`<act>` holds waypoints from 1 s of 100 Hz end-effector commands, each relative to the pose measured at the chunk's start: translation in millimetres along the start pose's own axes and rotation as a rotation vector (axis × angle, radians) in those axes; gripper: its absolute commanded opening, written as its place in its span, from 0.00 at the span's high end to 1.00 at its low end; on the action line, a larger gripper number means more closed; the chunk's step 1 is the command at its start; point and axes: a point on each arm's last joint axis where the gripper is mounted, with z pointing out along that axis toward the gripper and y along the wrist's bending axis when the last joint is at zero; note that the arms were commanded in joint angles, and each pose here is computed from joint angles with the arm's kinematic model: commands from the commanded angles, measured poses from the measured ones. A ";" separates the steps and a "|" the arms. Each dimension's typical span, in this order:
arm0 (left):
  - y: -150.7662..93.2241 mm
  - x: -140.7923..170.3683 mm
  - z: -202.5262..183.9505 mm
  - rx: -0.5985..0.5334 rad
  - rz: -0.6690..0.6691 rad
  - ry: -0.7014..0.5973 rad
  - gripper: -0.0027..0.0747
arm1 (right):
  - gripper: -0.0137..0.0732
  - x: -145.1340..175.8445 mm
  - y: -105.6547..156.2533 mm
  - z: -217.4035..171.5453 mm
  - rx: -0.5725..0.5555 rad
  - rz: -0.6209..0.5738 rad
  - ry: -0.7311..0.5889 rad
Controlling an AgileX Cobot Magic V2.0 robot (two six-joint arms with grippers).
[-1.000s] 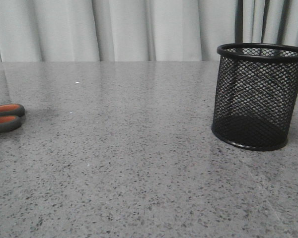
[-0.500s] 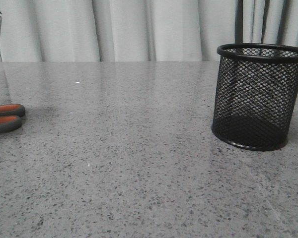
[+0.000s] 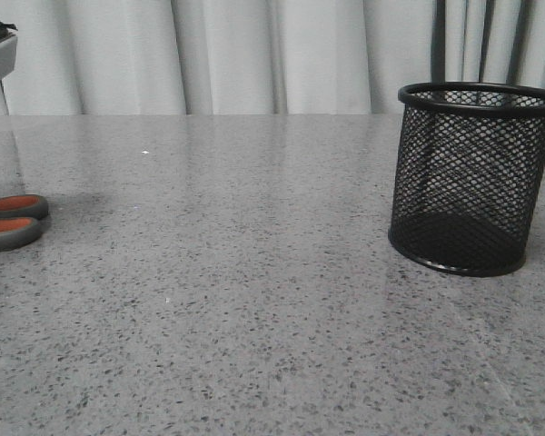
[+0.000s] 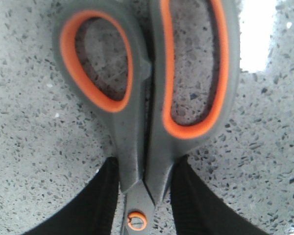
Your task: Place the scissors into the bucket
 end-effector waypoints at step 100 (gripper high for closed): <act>-82.4 -85.1 -160.6 -0.743 0.214 -0.633 0.88 | 0.28 -73.6 135.9 62.3 -0.777 0.122 0.178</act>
